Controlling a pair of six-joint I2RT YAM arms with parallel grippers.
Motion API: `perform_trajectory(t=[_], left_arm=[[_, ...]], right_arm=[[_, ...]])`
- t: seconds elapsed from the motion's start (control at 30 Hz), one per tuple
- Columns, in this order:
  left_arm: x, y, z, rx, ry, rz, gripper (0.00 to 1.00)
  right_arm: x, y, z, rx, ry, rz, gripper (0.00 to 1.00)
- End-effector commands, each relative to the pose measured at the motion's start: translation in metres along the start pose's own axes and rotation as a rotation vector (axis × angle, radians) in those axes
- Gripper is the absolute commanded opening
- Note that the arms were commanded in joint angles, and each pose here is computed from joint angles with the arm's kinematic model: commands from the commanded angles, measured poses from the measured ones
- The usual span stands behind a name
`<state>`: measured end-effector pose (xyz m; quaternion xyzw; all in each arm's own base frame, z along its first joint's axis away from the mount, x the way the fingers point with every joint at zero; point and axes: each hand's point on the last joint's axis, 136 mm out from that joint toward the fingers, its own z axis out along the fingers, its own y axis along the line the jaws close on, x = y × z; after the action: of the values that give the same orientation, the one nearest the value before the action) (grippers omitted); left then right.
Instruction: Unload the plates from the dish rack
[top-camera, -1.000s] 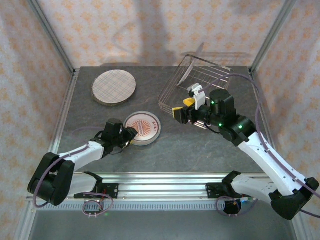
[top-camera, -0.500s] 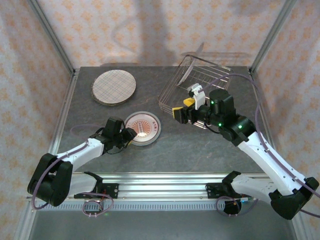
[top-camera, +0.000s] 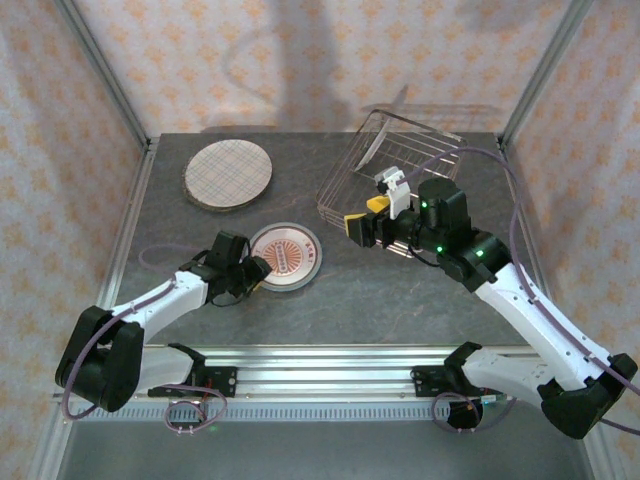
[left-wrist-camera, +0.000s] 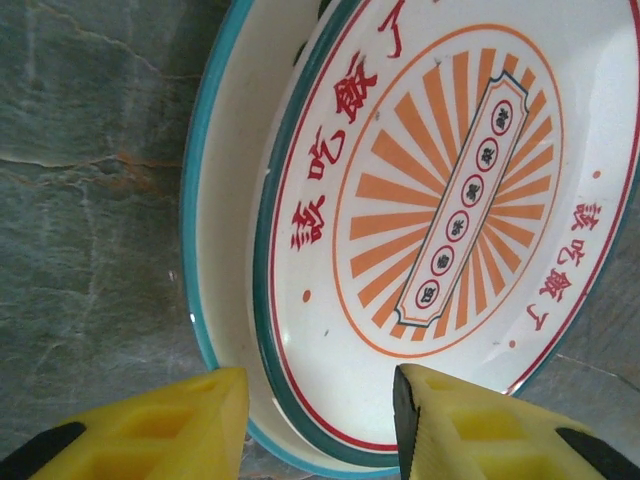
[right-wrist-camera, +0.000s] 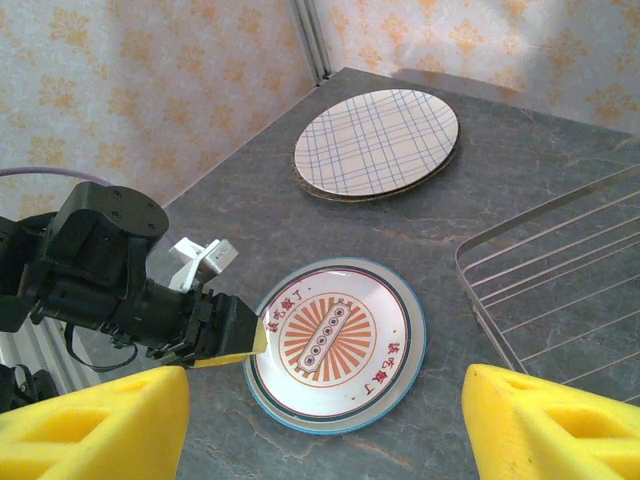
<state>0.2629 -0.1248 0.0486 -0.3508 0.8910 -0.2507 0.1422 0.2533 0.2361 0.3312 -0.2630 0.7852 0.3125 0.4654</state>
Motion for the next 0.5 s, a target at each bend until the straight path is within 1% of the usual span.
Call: perform_trajectory(t=[0.0, 0.1, 0.17, 0.27, 0.37, 0.47], left_arm=[[-0.005, 0.006, -0.005, -0.069, -0.022, 0.029, 0.44], [-0.005, 0.005, -0.009, -0.093, -0.028, 0.049, 0.53], [-0.005, 0.003, -0.013, -0.105, -0.03, 0.061, 0.58], [-0.006, 0.001, -0.018, -0.117, -0.032, 0.07, 0.64], [-0.008, -0.006, -0.028, -0.12, -0.053, 0.09, 0.68], [-0.012, -0.015, -0.042, -0.115, -0.08, 0.109, 0.69]], right_arm=[[-0.024, 0.001, -0.007, 0.027, -0.074, -0.005, 0.72], [-0.027, -0.006, -0.007, 0.068, -0.081, 0.009, 0.72], [-0.03, -0.016, -0.008, 0.124, -0.088, 0.031, 0.72], [-0.036, -0.032, -0.009, 0.218, -0.105, 0.067, 0.72], [-0.048, -0.058, -0.013, 0.37, -0.147, 0.138, 0.7], [-0.058, -0.087, -0.014, 0.544, -0.173, 0.222, 0.63]])
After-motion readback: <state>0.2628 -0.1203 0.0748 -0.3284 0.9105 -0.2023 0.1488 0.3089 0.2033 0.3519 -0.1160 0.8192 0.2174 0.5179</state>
